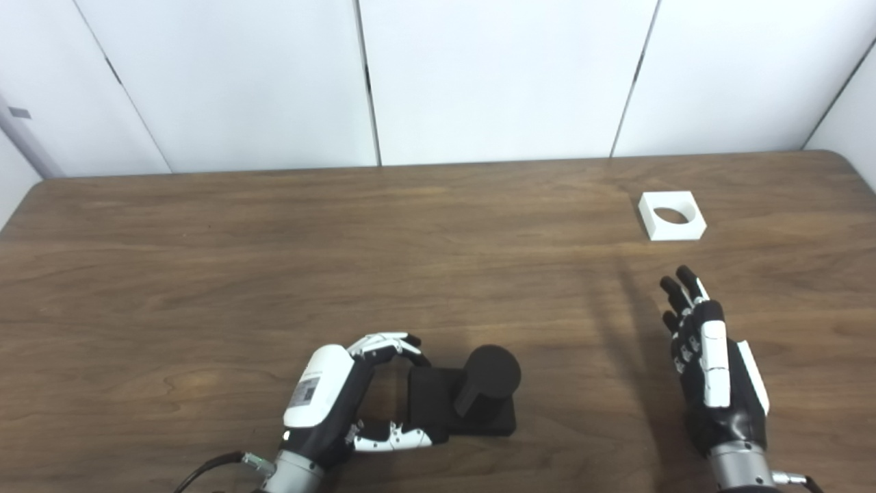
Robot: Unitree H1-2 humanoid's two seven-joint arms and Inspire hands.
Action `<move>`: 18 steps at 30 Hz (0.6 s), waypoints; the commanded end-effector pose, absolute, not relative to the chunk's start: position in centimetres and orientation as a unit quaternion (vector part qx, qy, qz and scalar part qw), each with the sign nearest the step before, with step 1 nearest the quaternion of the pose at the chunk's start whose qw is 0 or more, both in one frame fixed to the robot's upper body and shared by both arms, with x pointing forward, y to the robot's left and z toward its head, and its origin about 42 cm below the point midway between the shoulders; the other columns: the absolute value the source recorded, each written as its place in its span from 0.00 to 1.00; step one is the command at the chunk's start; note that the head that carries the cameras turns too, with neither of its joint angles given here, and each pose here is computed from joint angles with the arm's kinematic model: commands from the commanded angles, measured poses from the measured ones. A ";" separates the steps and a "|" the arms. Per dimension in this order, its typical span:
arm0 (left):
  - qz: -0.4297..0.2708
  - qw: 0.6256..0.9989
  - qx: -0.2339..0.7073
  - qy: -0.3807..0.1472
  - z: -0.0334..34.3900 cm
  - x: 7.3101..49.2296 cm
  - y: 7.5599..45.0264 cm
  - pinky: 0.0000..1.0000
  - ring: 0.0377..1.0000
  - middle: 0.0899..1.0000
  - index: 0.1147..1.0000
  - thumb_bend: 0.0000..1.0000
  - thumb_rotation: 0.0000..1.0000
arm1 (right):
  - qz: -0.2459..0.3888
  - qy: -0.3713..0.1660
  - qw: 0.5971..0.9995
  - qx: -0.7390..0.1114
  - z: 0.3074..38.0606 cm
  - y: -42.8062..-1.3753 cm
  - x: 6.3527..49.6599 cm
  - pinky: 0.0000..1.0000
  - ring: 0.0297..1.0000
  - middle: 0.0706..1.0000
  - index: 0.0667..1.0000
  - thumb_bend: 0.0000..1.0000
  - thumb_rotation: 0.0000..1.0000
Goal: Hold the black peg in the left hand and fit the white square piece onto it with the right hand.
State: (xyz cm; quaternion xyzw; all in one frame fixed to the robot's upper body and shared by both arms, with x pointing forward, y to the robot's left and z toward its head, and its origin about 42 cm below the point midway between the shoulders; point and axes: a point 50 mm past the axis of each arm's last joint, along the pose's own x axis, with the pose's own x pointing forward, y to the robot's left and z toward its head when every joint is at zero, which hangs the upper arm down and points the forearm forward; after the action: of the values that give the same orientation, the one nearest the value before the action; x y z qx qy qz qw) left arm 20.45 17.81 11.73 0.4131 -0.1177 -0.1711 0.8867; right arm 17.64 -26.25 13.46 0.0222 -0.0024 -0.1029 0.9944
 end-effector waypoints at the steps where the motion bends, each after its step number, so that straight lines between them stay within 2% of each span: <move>1: -0.172 0.867 0.457 -0.103 11.0 20.3 18.9 0.72 0.78 0.74 0.42 0.51 0.06 | -0.105 -0.030 0.992 0.063 14.7 -24.1 17.7 1.00 1.00 0.94 0.96 0.55 1.00; 11: -0.170 0.831 0.517 -0.113 11.5 20.2 18.9 0.84 0.77 0.70 0.42 0.51 0.06 | -0.103 -0.028 0.992 0.064 15.3 -24.2 17.8 1.00 1.00 0.94 0.96 0.54 1.00; 18: -0.167 0.835 0.515 -0.098 11.8 20.1 18.8 0.81 0.77 0.70 0.42 0.51 0.06 | -0.105 -0.028 0.992 0.058 15.3 -24.4 17.7 1.00 1.00 0.93 0.96 0.55 1.00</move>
State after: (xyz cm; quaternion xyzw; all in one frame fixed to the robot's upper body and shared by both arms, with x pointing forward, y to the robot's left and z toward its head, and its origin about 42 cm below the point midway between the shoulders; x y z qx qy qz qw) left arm 20.28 18.16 12.03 0.4919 -0.1178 -0.1676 0.8462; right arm 17.65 -26.12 14.22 0.0240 0.0033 -0.0985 0.9948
